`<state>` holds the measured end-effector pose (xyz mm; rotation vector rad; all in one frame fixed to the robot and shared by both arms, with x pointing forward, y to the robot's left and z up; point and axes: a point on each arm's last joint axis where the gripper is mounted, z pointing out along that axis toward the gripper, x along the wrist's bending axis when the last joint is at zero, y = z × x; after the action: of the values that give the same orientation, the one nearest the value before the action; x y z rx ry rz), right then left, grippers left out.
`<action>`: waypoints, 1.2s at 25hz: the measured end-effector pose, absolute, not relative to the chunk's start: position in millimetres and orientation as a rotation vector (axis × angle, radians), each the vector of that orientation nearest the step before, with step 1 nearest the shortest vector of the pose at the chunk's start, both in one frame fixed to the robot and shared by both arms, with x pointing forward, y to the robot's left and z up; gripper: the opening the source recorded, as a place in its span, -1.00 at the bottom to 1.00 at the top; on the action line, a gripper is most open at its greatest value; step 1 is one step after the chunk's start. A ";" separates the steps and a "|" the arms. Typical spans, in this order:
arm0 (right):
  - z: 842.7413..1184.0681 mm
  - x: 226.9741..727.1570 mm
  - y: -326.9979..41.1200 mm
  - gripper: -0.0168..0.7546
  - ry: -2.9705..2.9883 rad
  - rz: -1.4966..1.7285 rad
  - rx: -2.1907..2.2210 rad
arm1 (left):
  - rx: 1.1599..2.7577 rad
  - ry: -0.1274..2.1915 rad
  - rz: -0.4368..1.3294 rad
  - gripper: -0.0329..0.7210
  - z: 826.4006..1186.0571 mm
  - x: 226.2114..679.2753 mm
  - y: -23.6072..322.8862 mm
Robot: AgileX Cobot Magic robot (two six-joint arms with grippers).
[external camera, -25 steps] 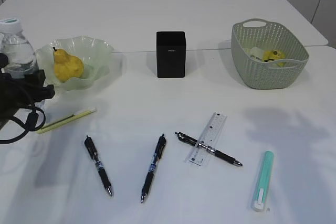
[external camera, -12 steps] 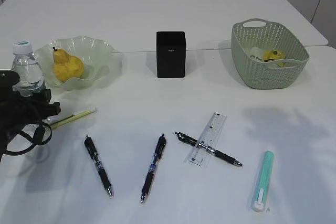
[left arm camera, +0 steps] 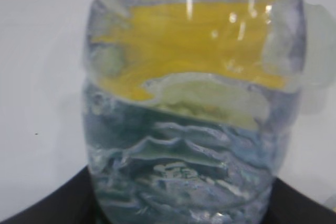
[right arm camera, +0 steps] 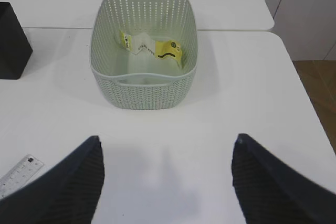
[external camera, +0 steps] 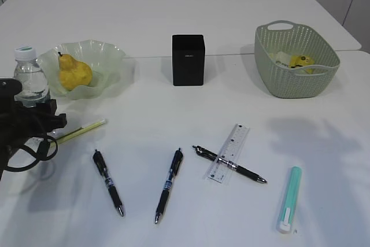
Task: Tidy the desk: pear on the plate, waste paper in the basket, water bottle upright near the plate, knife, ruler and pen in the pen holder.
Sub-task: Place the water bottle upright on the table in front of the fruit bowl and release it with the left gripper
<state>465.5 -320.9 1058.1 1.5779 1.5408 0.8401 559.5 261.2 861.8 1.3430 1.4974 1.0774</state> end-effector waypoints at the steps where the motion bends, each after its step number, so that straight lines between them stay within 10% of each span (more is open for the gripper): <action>1: 1058.2 465.6 -320.9 0.56 1.539 0.841 1.577 | 1.343 1.497 1.077 0.09 861.8 559.5 261.2; 30: 1058.7 465.8 -321.0 0.56 1.535 0.844 1.573 | 1.260 1.583 1.138 0.09 858.6 560.8 274.3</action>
<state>465.8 -321.0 1058.7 1.5728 1.5350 0.8438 560.8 274.3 858.6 1.2599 1.5830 1.1382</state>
